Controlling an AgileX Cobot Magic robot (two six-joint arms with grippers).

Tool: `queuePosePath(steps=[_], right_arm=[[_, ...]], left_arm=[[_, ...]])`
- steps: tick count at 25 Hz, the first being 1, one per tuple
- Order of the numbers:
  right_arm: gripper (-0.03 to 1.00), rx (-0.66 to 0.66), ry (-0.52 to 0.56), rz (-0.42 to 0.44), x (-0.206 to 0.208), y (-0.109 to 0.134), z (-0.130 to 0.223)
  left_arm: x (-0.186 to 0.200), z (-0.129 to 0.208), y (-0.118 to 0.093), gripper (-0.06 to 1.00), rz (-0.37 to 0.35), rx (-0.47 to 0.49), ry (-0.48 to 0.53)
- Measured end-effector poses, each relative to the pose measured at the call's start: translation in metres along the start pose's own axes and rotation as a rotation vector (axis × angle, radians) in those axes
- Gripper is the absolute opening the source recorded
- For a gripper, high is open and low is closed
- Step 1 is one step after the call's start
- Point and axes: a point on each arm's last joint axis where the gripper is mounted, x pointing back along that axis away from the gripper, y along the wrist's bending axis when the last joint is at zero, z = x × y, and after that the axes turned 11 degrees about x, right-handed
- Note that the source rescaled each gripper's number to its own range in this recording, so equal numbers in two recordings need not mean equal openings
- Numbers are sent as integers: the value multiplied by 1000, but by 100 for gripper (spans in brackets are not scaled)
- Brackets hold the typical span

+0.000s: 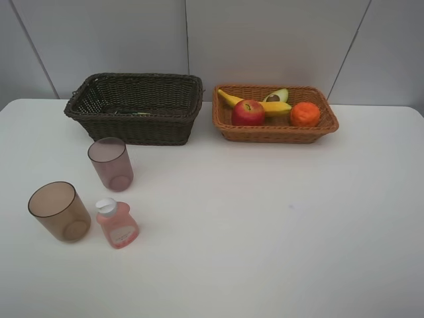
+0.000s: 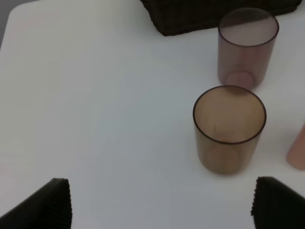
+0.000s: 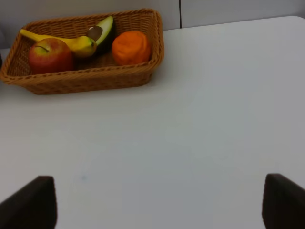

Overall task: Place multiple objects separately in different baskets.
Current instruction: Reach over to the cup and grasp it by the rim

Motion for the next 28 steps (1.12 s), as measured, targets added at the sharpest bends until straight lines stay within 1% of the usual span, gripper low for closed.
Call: queuePosePath(steps=[5,8,14,20,25,28], right_arm=[[85,0,-2,0,0,0,0],[85,0,-2,0,0,0,0],[85,0,-3,0,0,0,0],[85,0,-3,0,0,0,0],[85,0,-3,0,0,0,0],[85,0,-3,0,0,0,0]], left_arm=[[-1,-28,-3,100,-3,-1,29],[-7,-45,-6,100,-9,-1,79],[-24,-83,-10,100,-17,-3,144],[-57,-112,-14,100,-31,1,257],[-95,-130,-17,100,-47,23,369],[-118,-140,-21,100,-33,48,418]])
